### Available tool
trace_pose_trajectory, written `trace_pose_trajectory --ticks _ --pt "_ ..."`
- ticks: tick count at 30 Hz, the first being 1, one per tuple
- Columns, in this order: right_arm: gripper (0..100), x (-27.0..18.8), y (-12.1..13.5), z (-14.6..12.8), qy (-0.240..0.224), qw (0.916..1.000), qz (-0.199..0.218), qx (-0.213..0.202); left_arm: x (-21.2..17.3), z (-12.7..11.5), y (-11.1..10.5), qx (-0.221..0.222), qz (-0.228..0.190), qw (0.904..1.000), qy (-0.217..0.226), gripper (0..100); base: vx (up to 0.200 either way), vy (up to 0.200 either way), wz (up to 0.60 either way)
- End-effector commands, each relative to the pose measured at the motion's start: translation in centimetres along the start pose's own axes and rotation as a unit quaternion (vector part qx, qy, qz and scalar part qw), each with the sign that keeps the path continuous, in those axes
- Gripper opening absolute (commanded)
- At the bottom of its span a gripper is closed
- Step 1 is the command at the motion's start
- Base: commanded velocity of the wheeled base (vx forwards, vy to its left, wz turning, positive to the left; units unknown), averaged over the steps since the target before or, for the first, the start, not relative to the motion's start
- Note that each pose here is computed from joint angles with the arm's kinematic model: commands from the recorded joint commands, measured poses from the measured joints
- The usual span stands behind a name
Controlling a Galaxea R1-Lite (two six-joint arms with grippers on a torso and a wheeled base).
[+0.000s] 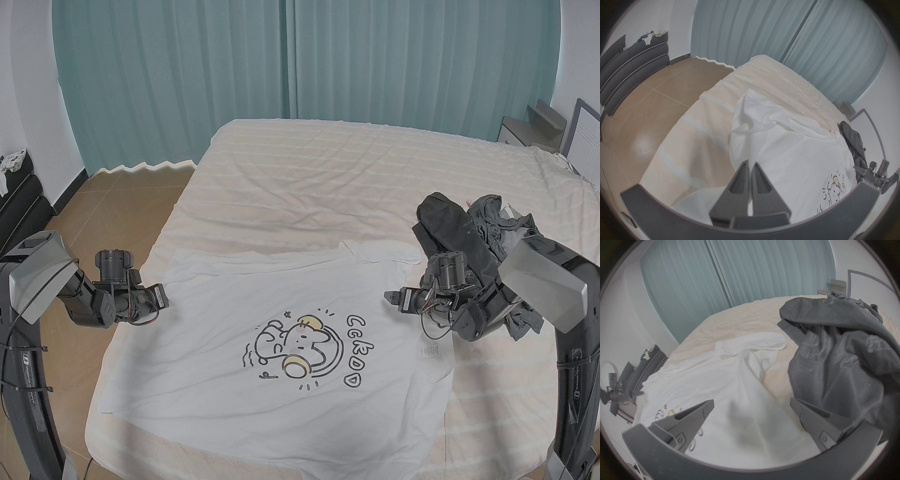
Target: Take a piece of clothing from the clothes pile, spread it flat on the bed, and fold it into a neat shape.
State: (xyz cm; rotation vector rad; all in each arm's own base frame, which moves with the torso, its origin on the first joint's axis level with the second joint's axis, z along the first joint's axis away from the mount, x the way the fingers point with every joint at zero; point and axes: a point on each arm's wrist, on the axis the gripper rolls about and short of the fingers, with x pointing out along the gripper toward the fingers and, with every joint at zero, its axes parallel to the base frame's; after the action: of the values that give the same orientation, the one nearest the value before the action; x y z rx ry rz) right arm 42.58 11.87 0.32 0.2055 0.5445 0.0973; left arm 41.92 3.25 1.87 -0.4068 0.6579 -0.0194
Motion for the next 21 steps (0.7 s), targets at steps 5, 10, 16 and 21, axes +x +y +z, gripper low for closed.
trace_pose_trajectory --ticks 5,10,16,21 --pt "0 4.6 -0.5 -2.9 0.017 0.9996 -0.021 -0.009 -1.2 0.3 -0.4 0.002 -0.002 1.0000 -0.006 0 0.000 0.000 0.00" --pt "0 4.4 -0.6 -2.8 0.010 0.9995 -0.029 -0.006 -1.3 0.1 -0.3 0.001 0.001 1.0000 -0.002 0 0.000 0.000 0.00" --pt "0 2.4 -0.8 -1.3 0.002 0.9995 -0.030 0.005 -1.9 -0.1 -0.1 0.001 0.004 1.0000 0.000 0 0.000 0.000 0.00" --pt "0 0.1 -0.8 -1.0 0.007 0.9995 -0.026 0.018 -3.1 0.5 0.5 -0.004 0.012 0.9999 -0.009 0 0.000 0.000 0.00"
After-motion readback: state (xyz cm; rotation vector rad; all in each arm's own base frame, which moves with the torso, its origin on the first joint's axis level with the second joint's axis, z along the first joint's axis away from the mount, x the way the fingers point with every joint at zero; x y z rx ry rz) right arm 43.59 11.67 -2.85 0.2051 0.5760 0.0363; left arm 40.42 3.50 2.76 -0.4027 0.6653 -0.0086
